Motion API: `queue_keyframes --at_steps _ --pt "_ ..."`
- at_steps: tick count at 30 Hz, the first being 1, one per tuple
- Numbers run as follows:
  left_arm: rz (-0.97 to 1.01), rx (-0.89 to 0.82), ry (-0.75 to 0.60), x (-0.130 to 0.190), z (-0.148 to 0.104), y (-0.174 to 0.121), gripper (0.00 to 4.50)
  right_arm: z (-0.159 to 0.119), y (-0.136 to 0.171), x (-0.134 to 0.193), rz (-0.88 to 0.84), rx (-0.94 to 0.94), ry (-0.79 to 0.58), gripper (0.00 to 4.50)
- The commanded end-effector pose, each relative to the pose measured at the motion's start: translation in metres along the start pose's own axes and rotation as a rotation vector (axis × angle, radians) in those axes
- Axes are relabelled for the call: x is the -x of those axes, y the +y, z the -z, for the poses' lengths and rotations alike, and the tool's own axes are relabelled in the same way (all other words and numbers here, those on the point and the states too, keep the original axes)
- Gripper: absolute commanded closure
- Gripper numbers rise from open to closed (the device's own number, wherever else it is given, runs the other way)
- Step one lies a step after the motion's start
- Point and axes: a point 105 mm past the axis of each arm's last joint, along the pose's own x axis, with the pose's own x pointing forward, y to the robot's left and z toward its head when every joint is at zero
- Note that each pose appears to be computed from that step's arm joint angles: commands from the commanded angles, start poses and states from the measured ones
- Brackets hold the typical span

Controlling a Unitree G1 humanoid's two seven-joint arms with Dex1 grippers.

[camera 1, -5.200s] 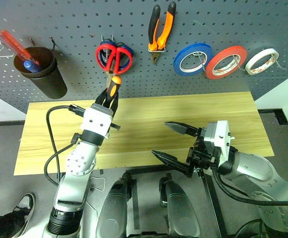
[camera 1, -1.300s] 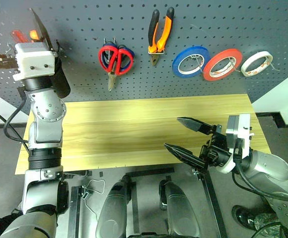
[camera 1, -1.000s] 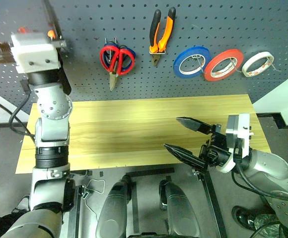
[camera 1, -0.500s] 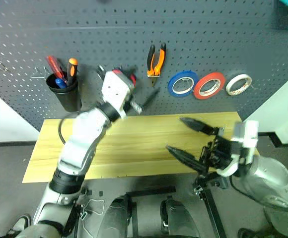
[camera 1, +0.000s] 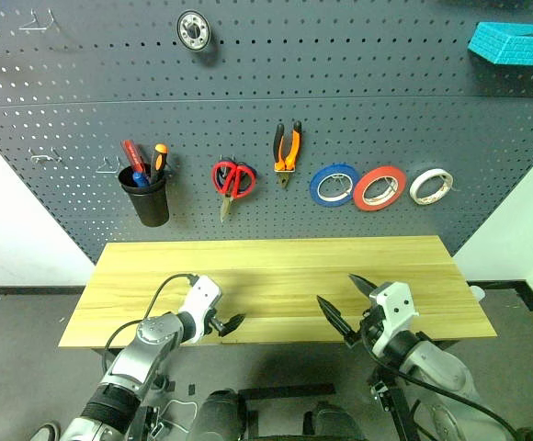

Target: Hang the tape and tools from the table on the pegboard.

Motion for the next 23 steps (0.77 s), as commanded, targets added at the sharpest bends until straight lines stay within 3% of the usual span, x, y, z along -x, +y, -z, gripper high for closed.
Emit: queue_keyframes --at_steps 1,5,12,23 --pt "0.008 0.037 -0.063 0.014 -0.011 0.004 0.03 0.011 -0.015 0.010 0.058 -0.038 0.004 0.00" --pt "0.032 0.068 -0.081 0.016 -0.009 0.000 0.03 0.026 -0.021 0.013 0.060 -0.043 0.033 0.00" --pt "0.075 0.087 -0.090 0.013 -0.003 -0.009 0.03 0.022 -0.004 0.010 -0.066 -0.100 -0.003 0.00" --pt "0.030 0.031 -0.191 0.009 -0.010 0.001 0.03 0.026 -0.014 0.007 0.043 0.003 -0.034 0.00"
